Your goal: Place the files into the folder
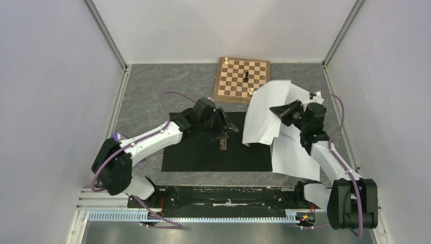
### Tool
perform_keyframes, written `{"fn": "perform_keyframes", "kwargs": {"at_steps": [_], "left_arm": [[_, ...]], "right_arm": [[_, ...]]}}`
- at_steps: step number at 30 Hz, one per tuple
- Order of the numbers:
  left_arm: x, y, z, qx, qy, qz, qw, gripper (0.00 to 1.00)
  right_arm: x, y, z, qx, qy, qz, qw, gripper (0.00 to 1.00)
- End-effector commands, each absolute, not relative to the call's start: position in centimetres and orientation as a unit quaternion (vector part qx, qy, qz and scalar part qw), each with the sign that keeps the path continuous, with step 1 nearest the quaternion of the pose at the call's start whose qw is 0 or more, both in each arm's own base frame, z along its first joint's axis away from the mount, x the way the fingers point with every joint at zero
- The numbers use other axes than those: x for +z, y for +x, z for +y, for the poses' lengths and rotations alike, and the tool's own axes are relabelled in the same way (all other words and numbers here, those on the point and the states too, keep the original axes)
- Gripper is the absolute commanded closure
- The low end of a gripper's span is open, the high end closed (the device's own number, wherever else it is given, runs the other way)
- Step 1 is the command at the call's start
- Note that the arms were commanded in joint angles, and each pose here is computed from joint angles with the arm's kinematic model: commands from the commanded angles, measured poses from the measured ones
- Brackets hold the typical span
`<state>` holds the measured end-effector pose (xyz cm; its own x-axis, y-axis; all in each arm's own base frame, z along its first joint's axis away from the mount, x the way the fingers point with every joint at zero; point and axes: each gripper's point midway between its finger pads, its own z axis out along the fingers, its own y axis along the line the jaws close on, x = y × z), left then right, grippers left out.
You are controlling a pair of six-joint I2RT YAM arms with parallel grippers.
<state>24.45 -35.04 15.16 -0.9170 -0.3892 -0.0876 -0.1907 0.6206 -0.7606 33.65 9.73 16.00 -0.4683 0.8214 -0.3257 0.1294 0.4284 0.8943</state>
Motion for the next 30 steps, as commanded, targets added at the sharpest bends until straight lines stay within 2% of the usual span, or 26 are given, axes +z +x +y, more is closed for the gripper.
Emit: {"fn": "perform_keyframes", "kwargs": {"at_steps": [1,5,10,12,14,18,21,24,30], "left_arm": [[14.8,23.7,-28.4,-0.29,-0.069,0.924,0.238,0.35],[14.5,23.9,-23.2,-0.213,-0.07,0.929,0.295,0.35],[12.4,24.5,-20.3,-0.181,-0.1,0.937,0.282,0.57],[11.8,24.7,-20.0,-0.182,-0.107,0.937,0.277,0.65],[11.5,24.9,-19.8,-0.181,-0.111,0.938,0.274,0.7],[11.1,24.9,-19.8,-0.179,-0.109,0.94,0.268,0.8],[11.0,24.9,-19.9,-0.178,-0.103,0.942,0.266,0.84],[10.8,24.7,-20.0,-0.18,-0.098,0.944,0.261,0.88],[10.7,23.4,-22.7,-0.226,-0.049,0.945,0.232,0.91]], "right_arm": [[18.6,33.0,13.3,0.407,0.18,0.801,0.399,1.0],[22.1,32.0,18.1,0.462,0.11,0.797,0.374,1.0],[27.1,29.6,24.3,0.53,0.054,0.769,0.353,1.0],[26.7,28.2,25.4,0.56,0.058,0.761,0.322,1.0],[23.8,27.4,25.2,0.569,0.072,0.765,0.292,1.0],[11.7,26.4,20.9,0.431,0.087,0.861,0.257,1.0],[5.6,26.0,16.6,0.278,0.075,0.922,0.258,1.0],[2.9,25.6,14.0,0.193,0.061,0.942,0.266,1.0],[2.6,25.6,12.5,0.123,0.05,0.945,0.299,1.0]]}}
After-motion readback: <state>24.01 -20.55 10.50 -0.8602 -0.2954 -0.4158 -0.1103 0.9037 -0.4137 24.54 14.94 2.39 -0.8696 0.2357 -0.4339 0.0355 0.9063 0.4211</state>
